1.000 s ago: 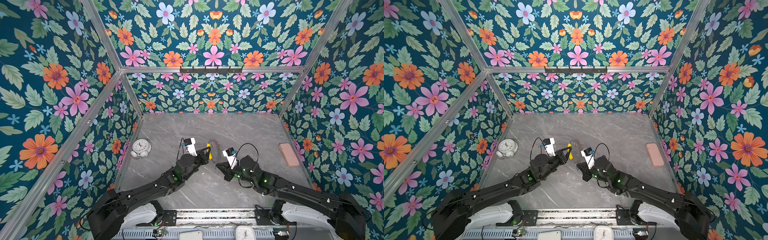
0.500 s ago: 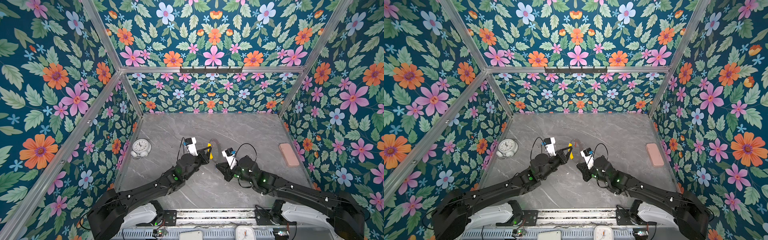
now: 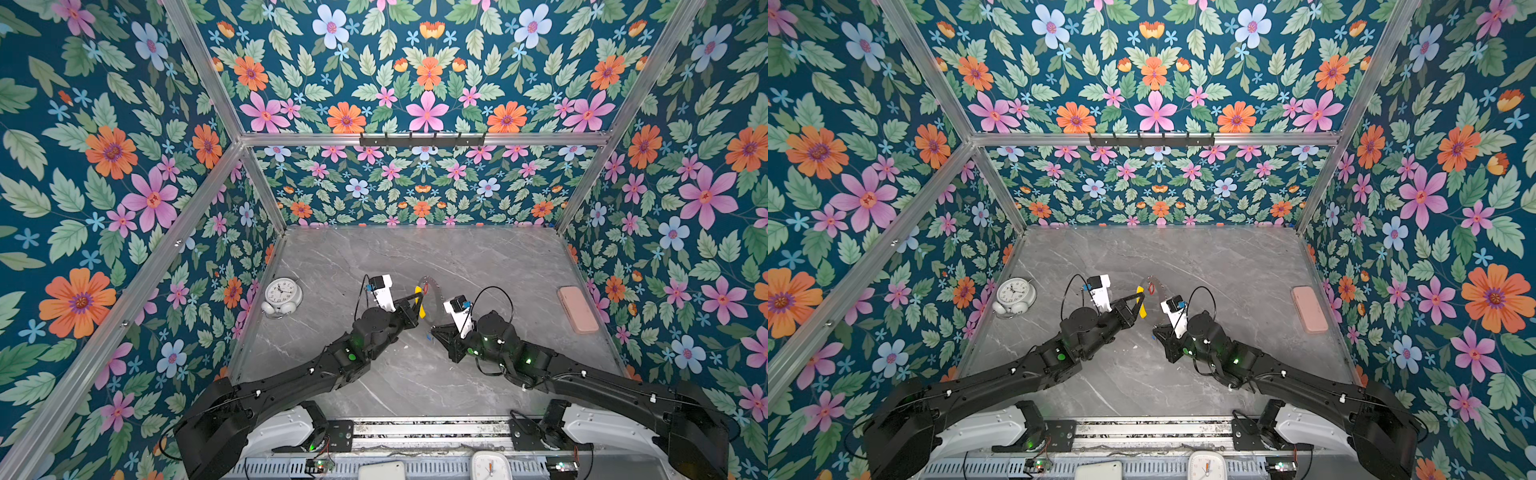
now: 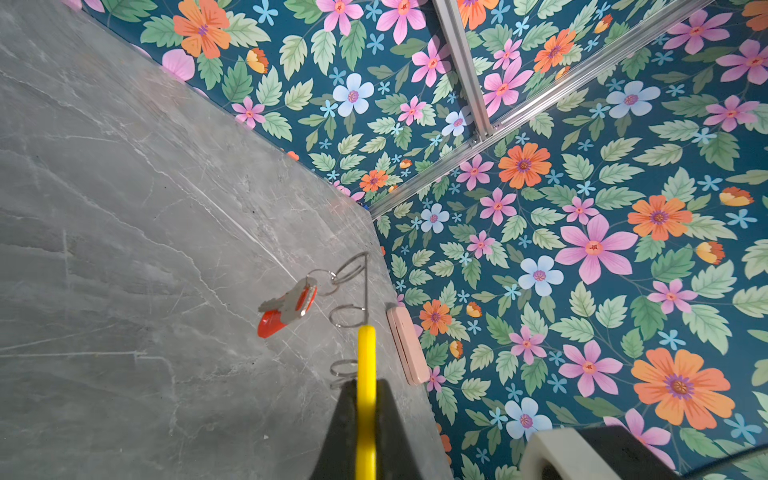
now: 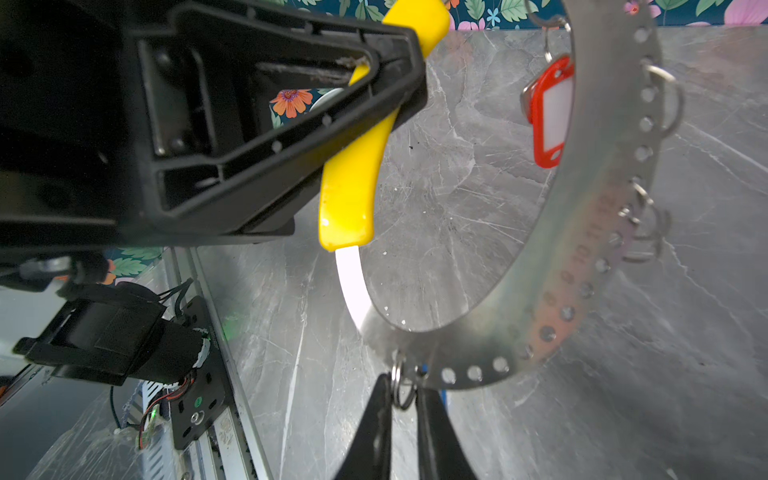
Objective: Remove the keys from the keyring
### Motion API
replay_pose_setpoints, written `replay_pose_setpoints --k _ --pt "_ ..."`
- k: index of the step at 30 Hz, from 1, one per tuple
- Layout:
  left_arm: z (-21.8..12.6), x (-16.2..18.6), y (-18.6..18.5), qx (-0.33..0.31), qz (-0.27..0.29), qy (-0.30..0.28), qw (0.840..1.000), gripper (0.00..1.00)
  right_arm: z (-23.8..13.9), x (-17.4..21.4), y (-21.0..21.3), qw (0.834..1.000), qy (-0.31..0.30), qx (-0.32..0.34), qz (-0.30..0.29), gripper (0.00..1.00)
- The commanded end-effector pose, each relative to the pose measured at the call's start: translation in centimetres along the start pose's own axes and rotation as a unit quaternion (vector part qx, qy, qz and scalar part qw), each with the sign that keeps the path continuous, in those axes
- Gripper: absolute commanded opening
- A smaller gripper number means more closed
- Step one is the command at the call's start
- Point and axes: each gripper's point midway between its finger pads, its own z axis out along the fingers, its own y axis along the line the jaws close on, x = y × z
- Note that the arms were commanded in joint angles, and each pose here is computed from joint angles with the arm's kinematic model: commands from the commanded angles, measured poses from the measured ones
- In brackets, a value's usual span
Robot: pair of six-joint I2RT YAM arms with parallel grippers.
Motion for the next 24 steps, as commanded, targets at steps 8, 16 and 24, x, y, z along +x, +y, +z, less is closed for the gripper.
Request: replay_pose_setpoints --k 8,16,24 --pt "-0.1 -0.2 -0.3 0.008 -0.003 -0.006 1.000 0.00 0.0 -1.6 0.2 1.000 -0.028 0.002 -0.002 0.00" --pt "-0.2 -0.3 -0.1 0.002 -0.003 -0.010 1.000 0.00 -0.7 -1.3 0.0 1.000 -0.024 0.008 -0.005 0.00" --pt "-0.2 -0.3 0.0 0.000 -0.004 -0.010 1.000 0.00 -1.1 -1.5 0.0 0.999 -0.027 0.013 -0.012 0.00"
